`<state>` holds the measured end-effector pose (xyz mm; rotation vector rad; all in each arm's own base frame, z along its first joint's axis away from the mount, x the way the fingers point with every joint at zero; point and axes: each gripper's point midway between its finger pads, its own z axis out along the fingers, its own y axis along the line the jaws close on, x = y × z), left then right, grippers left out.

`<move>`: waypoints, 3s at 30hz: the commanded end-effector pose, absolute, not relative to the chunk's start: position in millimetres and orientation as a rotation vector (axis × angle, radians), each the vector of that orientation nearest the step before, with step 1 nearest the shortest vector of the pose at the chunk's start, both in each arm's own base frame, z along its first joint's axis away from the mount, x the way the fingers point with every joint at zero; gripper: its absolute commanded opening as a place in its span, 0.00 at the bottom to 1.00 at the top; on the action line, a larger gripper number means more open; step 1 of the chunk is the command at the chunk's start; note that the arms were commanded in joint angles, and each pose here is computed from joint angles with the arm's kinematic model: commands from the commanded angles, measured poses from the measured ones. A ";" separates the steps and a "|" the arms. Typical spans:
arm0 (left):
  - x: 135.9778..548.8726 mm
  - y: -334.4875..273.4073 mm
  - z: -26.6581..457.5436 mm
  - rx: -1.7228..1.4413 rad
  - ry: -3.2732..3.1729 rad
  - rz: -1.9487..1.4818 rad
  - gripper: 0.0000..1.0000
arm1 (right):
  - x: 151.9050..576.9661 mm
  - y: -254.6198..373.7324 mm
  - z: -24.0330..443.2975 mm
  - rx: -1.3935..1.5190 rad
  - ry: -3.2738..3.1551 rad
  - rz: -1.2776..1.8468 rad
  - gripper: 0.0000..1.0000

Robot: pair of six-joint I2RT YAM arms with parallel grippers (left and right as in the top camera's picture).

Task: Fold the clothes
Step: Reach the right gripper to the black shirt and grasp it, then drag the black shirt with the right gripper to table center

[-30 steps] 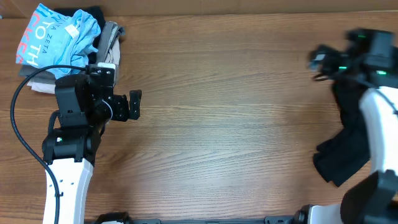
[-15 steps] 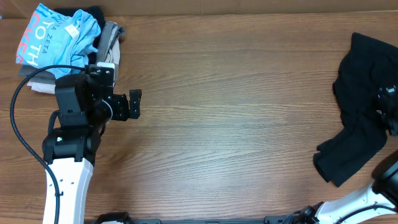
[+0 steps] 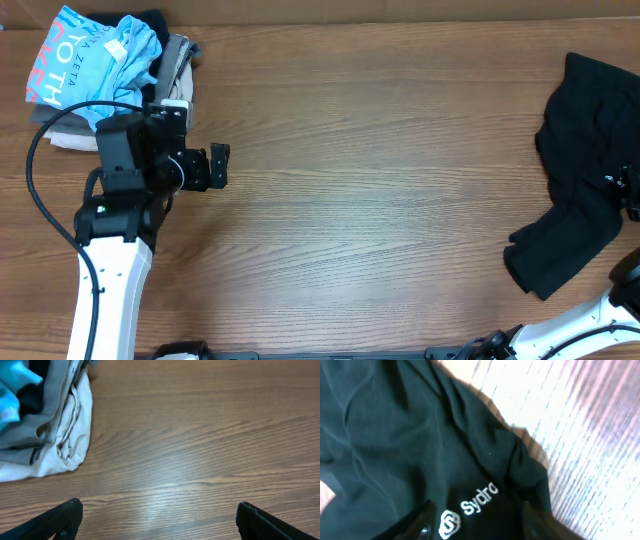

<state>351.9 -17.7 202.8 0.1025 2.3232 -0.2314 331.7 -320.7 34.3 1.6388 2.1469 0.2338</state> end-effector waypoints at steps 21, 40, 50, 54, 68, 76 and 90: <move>372.4 -28.7 226.0 0.137 2.213 -0.293 0.95 | 372.7 -299.8 72.4 1.454 2.113 0.483 0.04; 388.5 -31.1 285.0 0.172 2.064 -0.286 0.88 | 455.2 -102.0 245.0 0.620 2.315 0.607 0.04; 395.6 -22.3 367.5 0.163 1.899 -0.202 0.90 | 434.9 99.2 245.7 0.098 2.529 0.810 0.04; 398.4 -1.4 374.9 0.085 1.891 -0.089 0.93 | 401.7 197.9 245.5 -0.203 2.568 0.881 0.04; 394.7 39.1 366.4 -0.044 1.930 0.051 0.98 | 265.2 365.6 240.0 -0.841 2.568 1.030 0.17; 392.8 39.0 361.6 -0.045 1.951 0.050 0.99 | 266.9 361.6 243.9 -0.829 2.566 1.023 0.54; 337.4 -59.3 257.6 0.247 2.419 -0.418 0.79 | 358.4 144.8 262.8 -0.020 2.689 0.762 0.51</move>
